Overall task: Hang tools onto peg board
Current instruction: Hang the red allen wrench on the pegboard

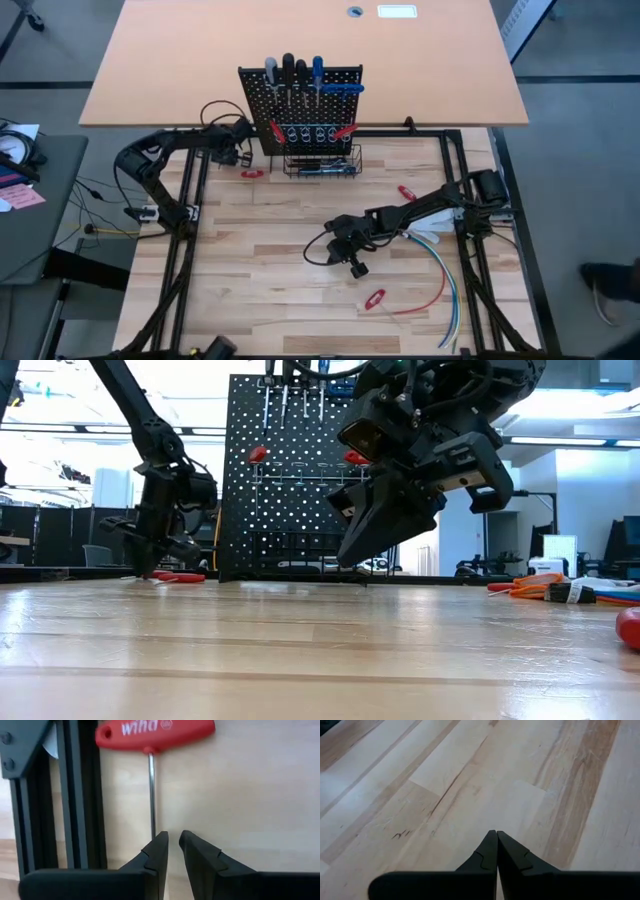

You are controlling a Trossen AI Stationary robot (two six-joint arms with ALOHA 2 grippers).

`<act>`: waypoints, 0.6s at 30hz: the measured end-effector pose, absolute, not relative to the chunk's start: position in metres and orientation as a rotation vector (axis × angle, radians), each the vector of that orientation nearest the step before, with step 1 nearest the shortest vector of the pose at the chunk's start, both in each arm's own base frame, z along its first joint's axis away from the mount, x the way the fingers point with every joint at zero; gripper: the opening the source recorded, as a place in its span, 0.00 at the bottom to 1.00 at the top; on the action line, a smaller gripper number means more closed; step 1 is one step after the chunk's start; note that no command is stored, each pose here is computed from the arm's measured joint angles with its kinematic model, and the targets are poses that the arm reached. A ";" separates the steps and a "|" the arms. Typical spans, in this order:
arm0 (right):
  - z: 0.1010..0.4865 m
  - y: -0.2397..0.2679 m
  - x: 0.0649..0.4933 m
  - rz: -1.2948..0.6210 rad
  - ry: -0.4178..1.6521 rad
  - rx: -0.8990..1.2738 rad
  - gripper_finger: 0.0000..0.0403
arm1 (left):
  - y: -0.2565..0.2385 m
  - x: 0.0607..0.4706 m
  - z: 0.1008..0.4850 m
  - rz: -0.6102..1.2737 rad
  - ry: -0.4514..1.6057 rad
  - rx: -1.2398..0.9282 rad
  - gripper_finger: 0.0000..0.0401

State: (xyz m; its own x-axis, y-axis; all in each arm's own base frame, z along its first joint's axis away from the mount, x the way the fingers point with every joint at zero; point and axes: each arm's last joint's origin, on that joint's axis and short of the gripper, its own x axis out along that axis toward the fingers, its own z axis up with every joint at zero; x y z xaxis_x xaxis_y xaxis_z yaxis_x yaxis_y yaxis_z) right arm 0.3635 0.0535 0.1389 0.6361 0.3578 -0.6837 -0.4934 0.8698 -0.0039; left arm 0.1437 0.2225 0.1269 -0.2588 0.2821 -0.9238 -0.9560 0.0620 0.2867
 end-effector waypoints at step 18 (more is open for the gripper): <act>0.139 0.051 0.364 0.483 0.734 -0.195 0.02 | 0.189 0.144 0.154 1.640 1.179 -0.565 0.16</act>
